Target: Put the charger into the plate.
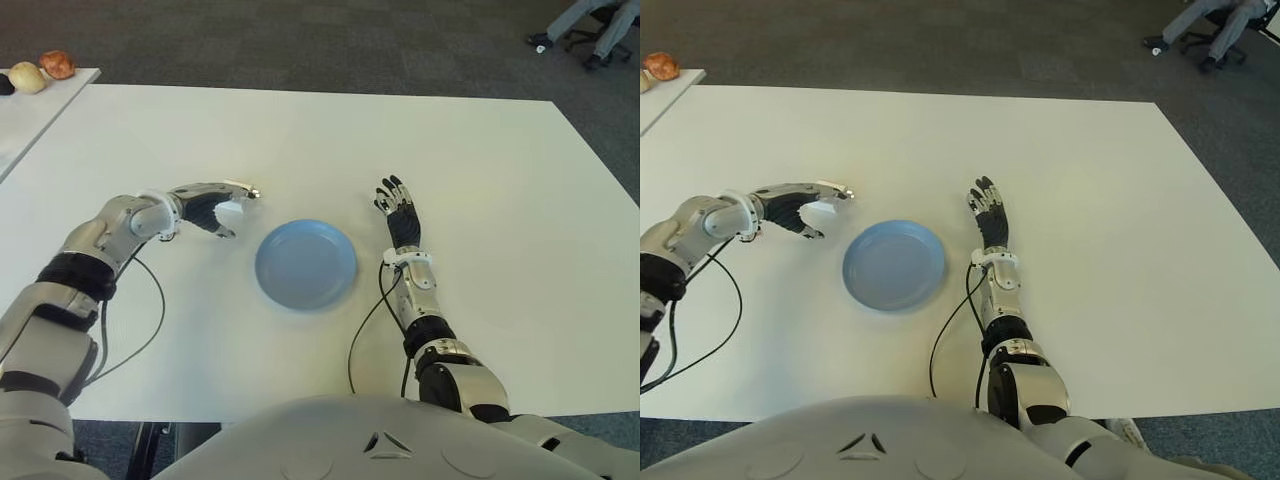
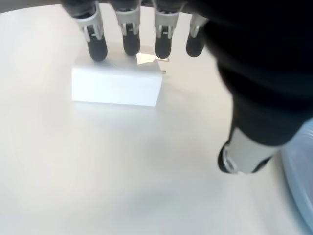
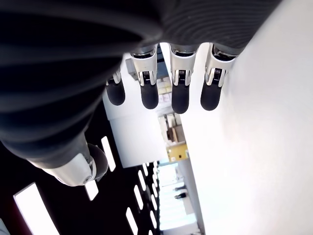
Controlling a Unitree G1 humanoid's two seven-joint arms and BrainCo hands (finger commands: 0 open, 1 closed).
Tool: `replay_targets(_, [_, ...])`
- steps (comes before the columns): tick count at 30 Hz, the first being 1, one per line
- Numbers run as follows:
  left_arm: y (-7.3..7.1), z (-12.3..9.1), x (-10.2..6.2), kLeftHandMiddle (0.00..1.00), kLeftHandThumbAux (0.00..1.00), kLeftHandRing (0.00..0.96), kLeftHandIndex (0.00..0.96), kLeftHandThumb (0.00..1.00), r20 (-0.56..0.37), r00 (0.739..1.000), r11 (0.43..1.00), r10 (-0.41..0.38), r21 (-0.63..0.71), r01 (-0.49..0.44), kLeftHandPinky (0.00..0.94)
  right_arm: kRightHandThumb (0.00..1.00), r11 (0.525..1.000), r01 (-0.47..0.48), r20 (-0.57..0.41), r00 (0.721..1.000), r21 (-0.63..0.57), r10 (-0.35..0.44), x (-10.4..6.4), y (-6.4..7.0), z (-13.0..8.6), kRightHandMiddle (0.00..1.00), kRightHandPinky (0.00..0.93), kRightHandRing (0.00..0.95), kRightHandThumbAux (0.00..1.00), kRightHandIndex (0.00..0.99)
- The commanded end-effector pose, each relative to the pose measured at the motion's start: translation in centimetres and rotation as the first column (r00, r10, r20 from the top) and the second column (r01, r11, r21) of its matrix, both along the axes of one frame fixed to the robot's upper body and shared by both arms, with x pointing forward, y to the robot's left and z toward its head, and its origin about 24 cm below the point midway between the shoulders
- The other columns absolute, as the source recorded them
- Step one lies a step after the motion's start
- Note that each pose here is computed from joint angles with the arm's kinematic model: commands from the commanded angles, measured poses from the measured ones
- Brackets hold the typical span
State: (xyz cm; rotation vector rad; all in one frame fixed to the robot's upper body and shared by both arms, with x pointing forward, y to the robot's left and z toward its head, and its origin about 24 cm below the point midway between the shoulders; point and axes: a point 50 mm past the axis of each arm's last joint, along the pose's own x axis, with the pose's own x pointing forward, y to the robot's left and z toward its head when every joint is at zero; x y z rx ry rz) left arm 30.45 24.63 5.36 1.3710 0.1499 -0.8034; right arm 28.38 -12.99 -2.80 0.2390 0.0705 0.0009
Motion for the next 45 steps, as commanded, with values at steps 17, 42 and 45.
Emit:
replay_targets(17, [0.8,2.4,-5.6,0.094,0.908,0.100,0.051,0.073,0.082,0.980,0.977,-0.181,-0.103,0.189,0.169,0.035,0.999,0.017,-0.190,0.982,0.036,-0.010,-2.6,0.2,-3.5,0.122,0.146,0.113,0.652,0.086])
replay_targets(42, [1.1,2.8,-8.1,0.098,0.937,0.109,0.044,0.129,0.119,0.970,0.960,-0.211,-0.160,0.228,0.164,0.034,0.999,0.018,-0.195,0.981,0.042,-0.009,-2.4,-0.1,-3.6,0.125,0.145,0.114,0.655,0.089])
replay_targets(45, [1.1,2.8,-8.2,0.099,0.926,0.112,0.039,0.182,0.125,0.969,0.960,-0.212,-0.159,0.230,0.172,0.037,0.999,0.019,-0.195,0.981,0.044,-0.011,-2.4,-0.1,-3.6,0.126,0.145,0.114,0.659,0.089])
